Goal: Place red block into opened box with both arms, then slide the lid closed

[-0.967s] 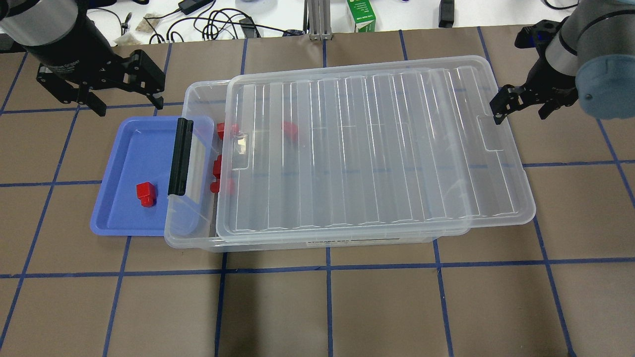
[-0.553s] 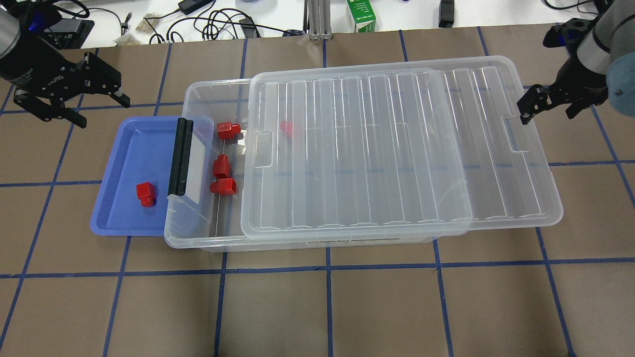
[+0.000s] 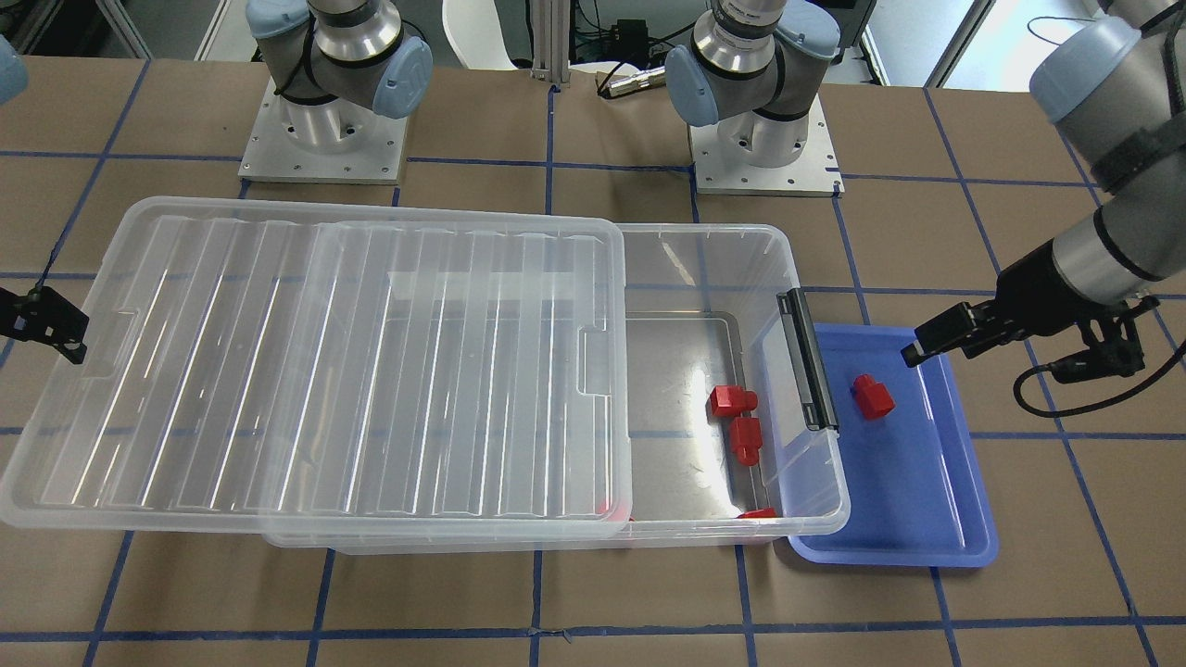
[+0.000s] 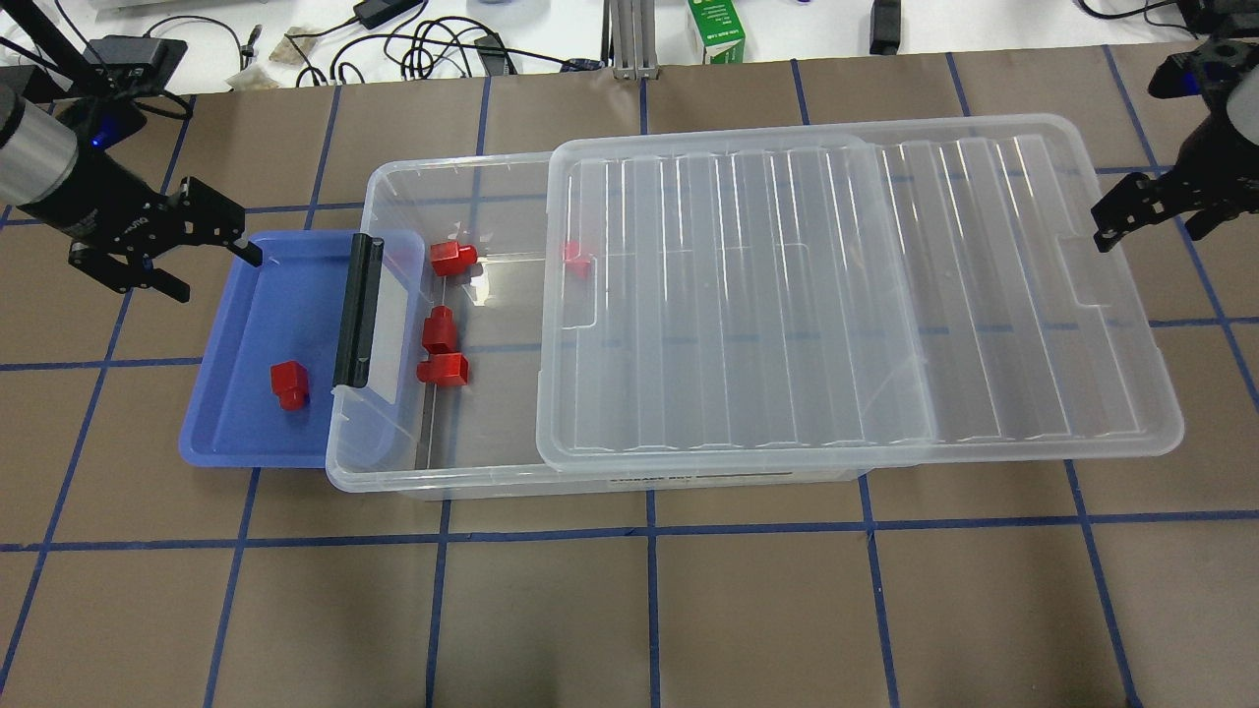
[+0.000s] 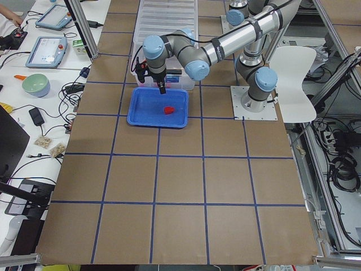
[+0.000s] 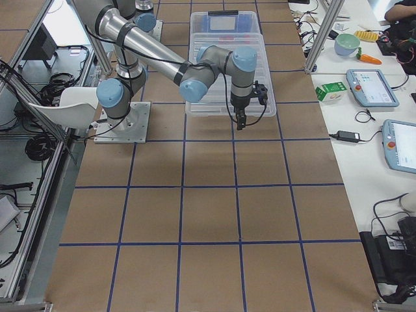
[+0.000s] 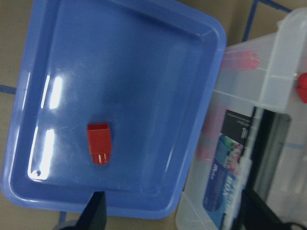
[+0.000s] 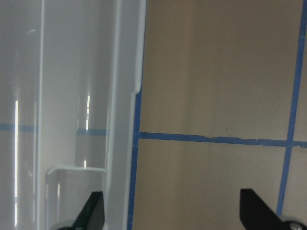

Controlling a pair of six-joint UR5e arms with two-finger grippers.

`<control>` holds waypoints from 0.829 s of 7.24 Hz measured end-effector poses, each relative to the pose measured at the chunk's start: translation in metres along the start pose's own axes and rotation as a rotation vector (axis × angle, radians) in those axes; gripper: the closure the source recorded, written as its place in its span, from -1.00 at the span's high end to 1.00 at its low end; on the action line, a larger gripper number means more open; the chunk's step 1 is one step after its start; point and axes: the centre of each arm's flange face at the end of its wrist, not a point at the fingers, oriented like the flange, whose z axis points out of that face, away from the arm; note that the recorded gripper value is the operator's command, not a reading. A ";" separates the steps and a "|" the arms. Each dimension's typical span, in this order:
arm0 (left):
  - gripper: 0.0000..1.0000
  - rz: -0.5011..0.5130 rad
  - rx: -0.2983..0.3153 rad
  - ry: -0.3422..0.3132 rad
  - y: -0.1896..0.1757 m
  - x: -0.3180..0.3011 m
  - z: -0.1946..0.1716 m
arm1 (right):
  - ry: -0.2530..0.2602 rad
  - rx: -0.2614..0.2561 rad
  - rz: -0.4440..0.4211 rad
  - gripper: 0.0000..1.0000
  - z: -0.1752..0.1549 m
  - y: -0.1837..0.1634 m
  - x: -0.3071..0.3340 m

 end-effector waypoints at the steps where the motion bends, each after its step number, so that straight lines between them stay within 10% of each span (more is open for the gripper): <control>1: 1.00 -0.003 -0.001 -0.039 -0.001 -0.012 0.023 | -0.002 0.001 -0.001 1.00 0.000 0.004 0.010; 6: 1.00 -0.089 -0.010 -0.048 0.004 -0.051 0.117 | -0.002 0.013 0.000 1.00 -0.006 0.006 0.010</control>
